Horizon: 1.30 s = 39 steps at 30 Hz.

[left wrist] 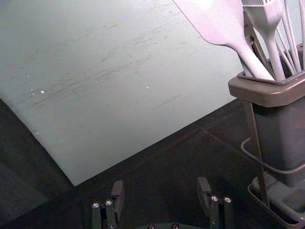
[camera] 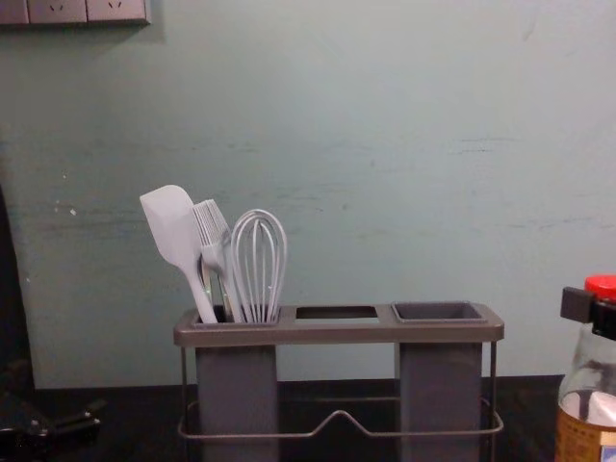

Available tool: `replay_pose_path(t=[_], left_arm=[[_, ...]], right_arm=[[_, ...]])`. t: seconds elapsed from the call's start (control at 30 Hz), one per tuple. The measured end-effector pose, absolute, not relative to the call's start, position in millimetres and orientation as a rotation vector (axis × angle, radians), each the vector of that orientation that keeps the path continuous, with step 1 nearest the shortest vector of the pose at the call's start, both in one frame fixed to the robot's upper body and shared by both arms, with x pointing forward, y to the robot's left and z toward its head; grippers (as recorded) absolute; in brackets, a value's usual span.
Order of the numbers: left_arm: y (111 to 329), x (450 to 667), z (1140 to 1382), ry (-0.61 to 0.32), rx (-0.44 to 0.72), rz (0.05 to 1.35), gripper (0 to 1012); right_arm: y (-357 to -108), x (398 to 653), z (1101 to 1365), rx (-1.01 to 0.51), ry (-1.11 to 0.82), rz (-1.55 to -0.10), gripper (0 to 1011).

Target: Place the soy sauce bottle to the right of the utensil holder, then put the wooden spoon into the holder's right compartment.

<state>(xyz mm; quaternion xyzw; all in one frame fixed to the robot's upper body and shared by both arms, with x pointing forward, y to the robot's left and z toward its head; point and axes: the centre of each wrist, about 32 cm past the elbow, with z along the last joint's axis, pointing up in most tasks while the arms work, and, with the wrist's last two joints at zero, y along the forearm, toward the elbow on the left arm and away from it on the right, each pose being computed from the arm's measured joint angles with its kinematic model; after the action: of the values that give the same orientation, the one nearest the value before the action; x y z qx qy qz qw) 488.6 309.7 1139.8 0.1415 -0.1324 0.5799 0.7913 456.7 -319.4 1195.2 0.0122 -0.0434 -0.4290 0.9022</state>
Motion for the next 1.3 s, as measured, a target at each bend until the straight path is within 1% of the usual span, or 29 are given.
replay_pose_path(t=[0.67,0.93,1.3], left_arm=[[309.7,488.6,1139.8,-0.285,0.304,1.248,1005],[309.7,488.6,1139.8,-0.285,0.304,1.248,1005],[309.7,488.6,1139.8,-0.285,0.304,1.248,1005]], right_arm=[[-317.0,498.9,1183.7,0.036,-0.085,-0.894,390],[-313.0,509.1,1178.5,0.044,-0.082,-0.904,390],[-308.2,515.4,1175.1,0.042,-0.078,-0.912,392]])
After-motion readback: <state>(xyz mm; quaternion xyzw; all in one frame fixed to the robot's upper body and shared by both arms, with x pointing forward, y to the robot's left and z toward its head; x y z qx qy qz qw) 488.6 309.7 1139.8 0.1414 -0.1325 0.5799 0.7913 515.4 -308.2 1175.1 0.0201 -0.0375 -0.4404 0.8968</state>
